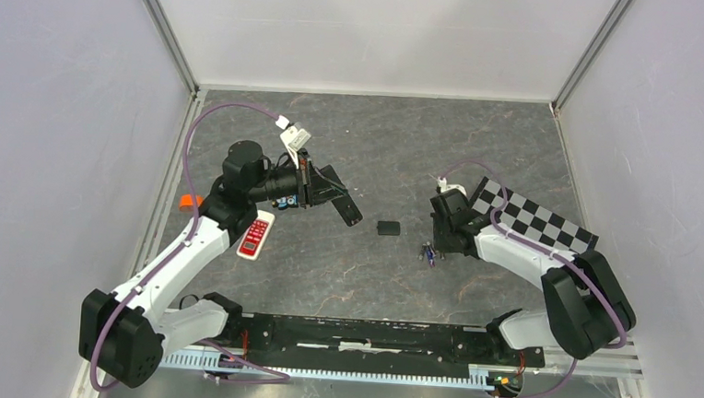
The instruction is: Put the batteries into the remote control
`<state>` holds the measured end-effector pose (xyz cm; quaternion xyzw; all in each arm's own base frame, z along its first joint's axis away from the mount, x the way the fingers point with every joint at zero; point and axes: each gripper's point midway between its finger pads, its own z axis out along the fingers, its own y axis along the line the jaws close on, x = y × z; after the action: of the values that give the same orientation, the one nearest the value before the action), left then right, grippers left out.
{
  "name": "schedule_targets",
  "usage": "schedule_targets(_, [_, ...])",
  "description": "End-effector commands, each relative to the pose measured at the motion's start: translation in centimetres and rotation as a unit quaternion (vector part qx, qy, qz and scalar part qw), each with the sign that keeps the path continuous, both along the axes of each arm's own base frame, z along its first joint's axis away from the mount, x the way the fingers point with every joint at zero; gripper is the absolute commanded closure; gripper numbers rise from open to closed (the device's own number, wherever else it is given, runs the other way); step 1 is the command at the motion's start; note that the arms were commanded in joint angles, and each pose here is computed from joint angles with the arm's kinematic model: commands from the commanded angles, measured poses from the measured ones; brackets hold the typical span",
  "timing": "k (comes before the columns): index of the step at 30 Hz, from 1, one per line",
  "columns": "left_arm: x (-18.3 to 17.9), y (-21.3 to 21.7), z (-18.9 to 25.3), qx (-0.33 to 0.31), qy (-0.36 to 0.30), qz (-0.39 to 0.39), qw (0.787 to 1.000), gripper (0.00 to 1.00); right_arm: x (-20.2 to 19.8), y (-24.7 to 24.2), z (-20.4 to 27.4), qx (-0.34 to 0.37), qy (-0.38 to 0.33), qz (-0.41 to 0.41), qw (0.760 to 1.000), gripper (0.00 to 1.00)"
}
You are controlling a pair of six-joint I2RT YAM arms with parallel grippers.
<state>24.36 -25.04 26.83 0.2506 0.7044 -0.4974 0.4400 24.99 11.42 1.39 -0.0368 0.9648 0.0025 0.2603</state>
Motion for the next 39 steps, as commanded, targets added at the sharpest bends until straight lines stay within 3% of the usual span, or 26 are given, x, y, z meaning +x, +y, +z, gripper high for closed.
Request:
schedule_targets(1, [0.0, 0.2, 2.5, -0.014, -0.039, 0.0, 0.999, 0.98, -0.5, -1.0, -0.8, -0.022, 0.012, -0.013, 1.0, 0.93])
schedule_targets(7, [0.2, 0.0, 2.5, -0.022, -0.032, 0.002, 0.999, 0.98, 1.7, -0.4, 2.4, -0.008, -0.048, -0.01, 0.999, 0.99])
schedule_targets(15, [3.1, -1.7, 2.9, -0.099, 0.095, 0.034, 0.99, 0.98, 5.8, 4.3, 13.5, 0.129, -0.197, 0.029, 0.971, 1.0])
schedule_targets(19, [4.2, -2.2, 2.6, -0.126, 0.132, 0.043, 0.982, 0.98, 6.8, 7.4, 20.9, 0.211, -0.27, 0.08, 0.936, 1.0])
schedule_targets(25, [4.9, -3.0, 2.8, -0.136, 0.163, 0.027, 0.977, 0.98, 5.4, 11.7, 30.9, 0.336, -0.368, 0.186, 0.847, 1.0])
schedule_targets(29, [4.9, -3.8, 3.5, -0.154, 0.183, 0.0, 0.971, 0.98, 3.5, 13.8, 34.1, 0.391, -0.393, 0.238, 0.797, 1.0])
schedule_targets(34, [4.5, -4.2, 4.7, -0.182, 0.197, -0.031, 0.963, 0.98, 1.8, 15.5, 35.6, 0.401, -0.407, 0.284, 0.77, 1.0])
schedule_targets(39, [4.5, -4.4, 5.5, -0.206, 0.211, -0.044, 0.955, 0.98, 0.4, 17.1, 35.0, 0.387, -0.405, 0.325, 0.762, 1.0])
